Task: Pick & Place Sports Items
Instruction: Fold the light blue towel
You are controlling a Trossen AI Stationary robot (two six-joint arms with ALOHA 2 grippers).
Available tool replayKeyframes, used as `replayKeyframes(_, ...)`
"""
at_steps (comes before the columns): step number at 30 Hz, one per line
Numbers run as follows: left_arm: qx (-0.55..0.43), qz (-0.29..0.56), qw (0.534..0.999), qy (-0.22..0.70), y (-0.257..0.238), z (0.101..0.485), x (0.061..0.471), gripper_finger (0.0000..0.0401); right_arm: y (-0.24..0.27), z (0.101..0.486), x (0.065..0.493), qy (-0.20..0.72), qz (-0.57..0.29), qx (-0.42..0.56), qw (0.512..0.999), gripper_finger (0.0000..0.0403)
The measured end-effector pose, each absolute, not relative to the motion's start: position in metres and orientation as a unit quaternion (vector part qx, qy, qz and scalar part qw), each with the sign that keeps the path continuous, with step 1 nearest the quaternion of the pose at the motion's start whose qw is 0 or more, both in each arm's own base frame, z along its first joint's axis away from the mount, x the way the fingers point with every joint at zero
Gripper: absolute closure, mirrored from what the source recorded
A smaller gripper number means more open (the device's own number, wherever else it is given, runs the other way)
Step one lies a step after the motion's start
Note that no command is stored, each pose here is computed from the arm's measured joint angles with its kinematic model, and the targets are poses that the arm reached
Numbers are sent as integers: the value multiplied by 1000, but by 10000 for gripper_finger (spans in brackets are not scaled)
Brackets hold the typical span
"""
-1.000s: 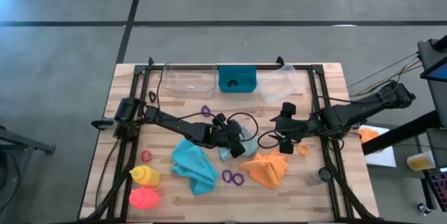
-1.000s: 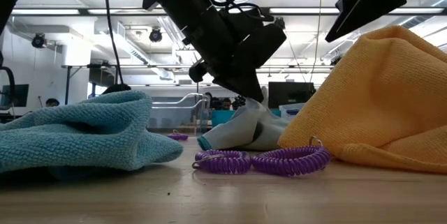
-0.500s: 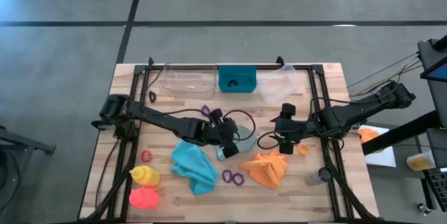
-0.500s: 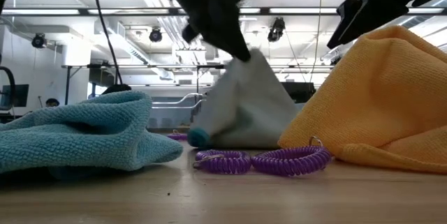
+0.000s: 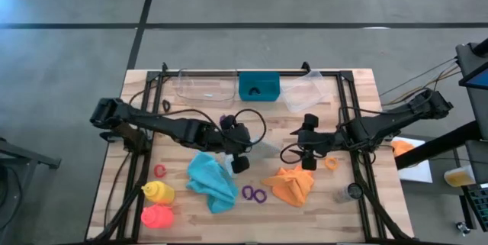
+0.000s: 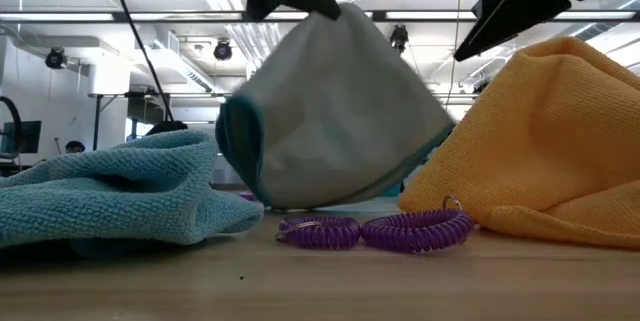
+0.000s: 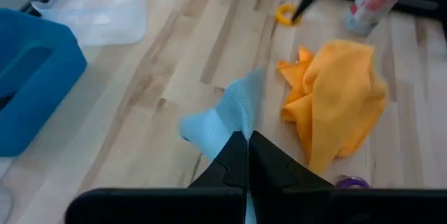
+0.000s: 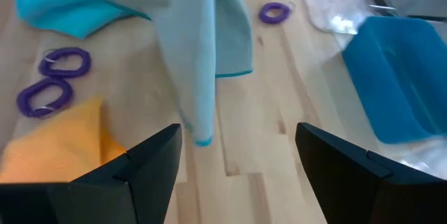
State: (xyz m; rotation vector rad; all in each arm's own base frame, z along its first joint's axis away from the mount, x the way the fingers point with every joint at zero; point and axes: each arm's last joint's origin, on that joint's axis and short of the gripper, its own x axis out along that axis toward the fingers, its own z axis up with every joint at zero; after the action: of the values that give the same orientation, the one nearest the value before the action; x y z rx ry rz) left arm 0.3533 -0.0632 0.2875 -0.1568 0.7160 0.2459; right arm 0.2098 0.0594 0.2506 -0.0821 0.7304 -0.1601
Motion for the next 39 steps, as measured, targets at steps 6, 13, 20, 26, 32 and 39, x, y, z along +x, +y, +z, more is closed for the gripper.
replayKeyframes(6,-98,115,932,330,-62,303,345,401,66,241,226,354,-49,-67,932,120)
replayKeyframes(13,-102,109,934,325,-61,309,340,401,72,236,243,326,-32,-101,939,120)
replayKeyframes(20,-103,92,931,337,-62,307,339,401,75,239,254,277,-25,-107,955,120)
replayKeyframes(26,-102,92,930,340,-62,307,338,401,77,233,259,283,-22,-120,952,120)
replayKeyframes(32,-92,110,930,339,-60,308,336,401,78,227,262,292,-21,-127,948,120)
replayKeyframes(39,-82,157,921,346,-50,319,319,401,78,228,263,286,-21,-130,949,120)
